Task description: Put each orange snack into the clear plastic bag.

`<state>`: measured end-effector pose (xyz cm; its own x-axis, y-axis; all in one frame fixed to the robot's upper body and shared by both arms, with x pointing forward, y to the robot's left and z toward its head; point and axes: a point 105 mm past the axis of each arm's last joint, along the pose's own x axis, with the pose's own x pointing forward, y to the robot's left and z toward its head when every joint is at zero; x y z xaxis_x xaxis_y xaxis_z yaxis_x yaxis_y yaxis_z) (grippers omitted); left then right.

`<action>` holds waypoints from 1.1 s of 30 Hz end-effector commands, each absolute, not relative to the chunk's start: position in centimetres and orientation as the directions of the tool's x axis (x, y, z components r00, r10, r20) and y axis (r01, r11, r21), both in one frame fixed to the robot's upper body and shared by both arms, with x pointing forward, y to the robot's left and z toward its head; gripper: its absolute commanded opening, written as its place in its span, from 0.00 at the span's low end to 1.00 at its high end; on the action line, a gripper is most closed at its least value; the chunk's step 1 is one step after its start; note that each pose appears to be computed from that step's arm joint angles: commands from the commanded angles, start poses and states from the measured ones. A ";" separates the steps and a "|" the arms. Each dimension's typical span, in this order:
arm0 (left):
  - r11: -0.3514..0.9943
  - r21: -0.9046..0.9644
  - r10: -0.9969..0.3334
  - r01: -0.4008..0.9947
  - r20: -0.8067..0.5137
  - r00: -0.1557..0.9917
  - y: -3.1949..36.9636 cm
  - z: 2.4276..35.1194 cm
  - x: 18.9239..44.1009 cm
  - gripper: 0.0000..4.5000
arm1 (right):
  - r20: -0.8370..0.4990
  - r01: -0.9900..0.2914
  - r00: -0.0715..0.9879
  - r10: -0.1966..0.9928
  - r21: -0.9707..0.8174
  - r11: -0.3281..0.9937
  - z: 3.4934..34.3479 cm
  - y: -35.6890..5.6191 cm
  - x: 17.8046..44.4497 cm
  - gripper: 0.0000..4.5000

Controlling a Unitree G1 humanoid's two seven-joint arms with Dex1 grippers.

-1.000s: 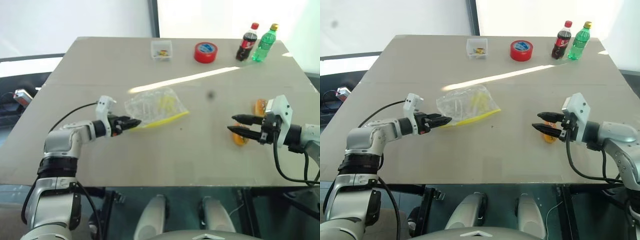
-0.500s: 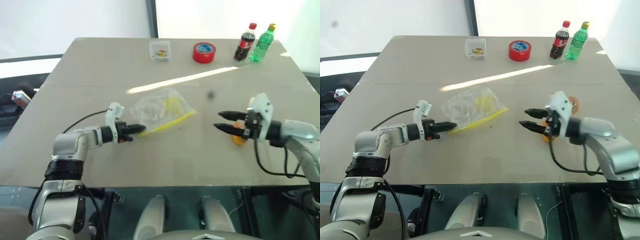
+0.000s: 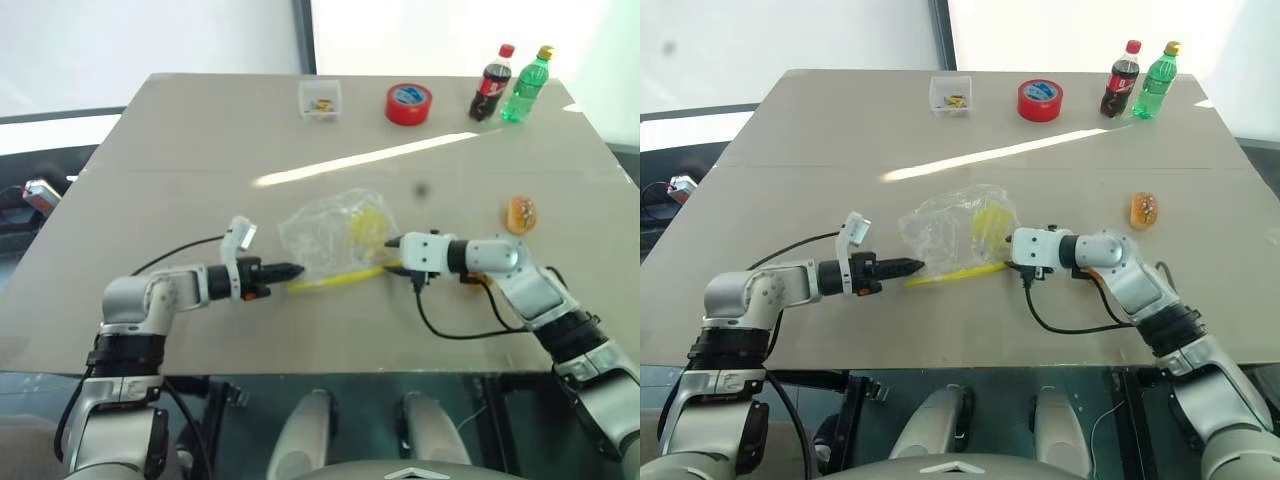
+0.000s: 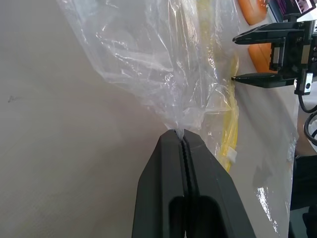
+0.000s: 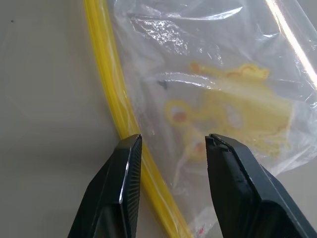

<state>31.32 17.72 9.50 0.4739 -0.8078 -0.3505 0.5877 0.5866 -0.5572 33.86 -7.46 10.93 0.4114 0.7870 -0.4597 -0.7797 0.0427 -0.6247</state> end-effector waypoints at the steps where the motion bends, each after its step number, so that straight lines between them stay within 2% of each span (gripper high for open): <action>1: 0.576 -0.545 -0.814 0.610 -0.319 0.485 17.6 10.5 31.4 0.01 | -0.443 -0.765 0.378 0.813 -0.645 0.004 11.8 -6.8 33.5 0.46; 7: 0.580 -0.542 -0.812 0.608 -0.322 0.487 17.7 10.5 31.6 0.01 | -0.458 -0.794 0.318 0.830 -0.608 -0.031 12.2 -6.7 32.5 0.46; 11: 0.578 -0.541 -0.813 0.611 -0.324 0.484 17.6 10.5 31.7 0.01 | -0.450 -0.786 0.351 0.821 -0.618 -0.003 12.0 -6.9 33.0 0.46; 15: 0.569 -0.541 -0.820 0.619 -0.322 0.473 17.5 10.6 31.7 0.01 | -0.411 -0.753 0.446 0.795 -0.652 0.085 12.4 -7.1 34.7 0.46; 17: 0.568 -0.542 -0.821 0.619 -0.323 0.471 17.5 10.6 31.6 0.00 | -0.406 -0.738 0.471 0.783 -0.667 0.098 12.3 -7.3 35.1 0.37; 18: 0.568 -0.542 -0.821 0.620 -0.324 0.469 17.5 10.6 31.6 0.00 | -0.408 -0.737 0.473 0.781 -0.668 0.098 12.2 -7.4 35.2 0.29; 19: 0.567 -0.541 -0.822 0.621 -0.324 0.469 17.5 10.6 31.6 0.00 | -0.409 -0.738 0.473 0.780 -0.668 0.097 12.2 -7.4 35.2 0.19; 20: 0.566 -0.541 -0.823 0.622 -0.323 0.468 17.5 10.6 31.6 0.00 | -0.410 -0.739 0.472 0.781 -0.666 0.097 12.1 -7.3 35.2 0.03; 25: 0.571 -0.525 -0.820 0.631 -0.323 0.473 17.7 10.7 31.6 0.00 | -0.402 -0.743 0.466 0.789 -0.662 0.101 12.1 -7.1 35.2 0.01; 30: 0.630 -0.355 -0.775 0.691 -0.239 0.585 18.3 12.6 33.5 0.00 | -0.358 -0.723 0.505 0.785 -0.673 0.158 13.1 -6.8 35.9 0.01; 33: 0.712 -0.215 -0.702 0.669 -0.199 0.683 18.7 14.2 35.3 0.24 | -0.332 -0.688 0.557 0.761 -0.697 0.200 14.0 -6.9 37.0 0.00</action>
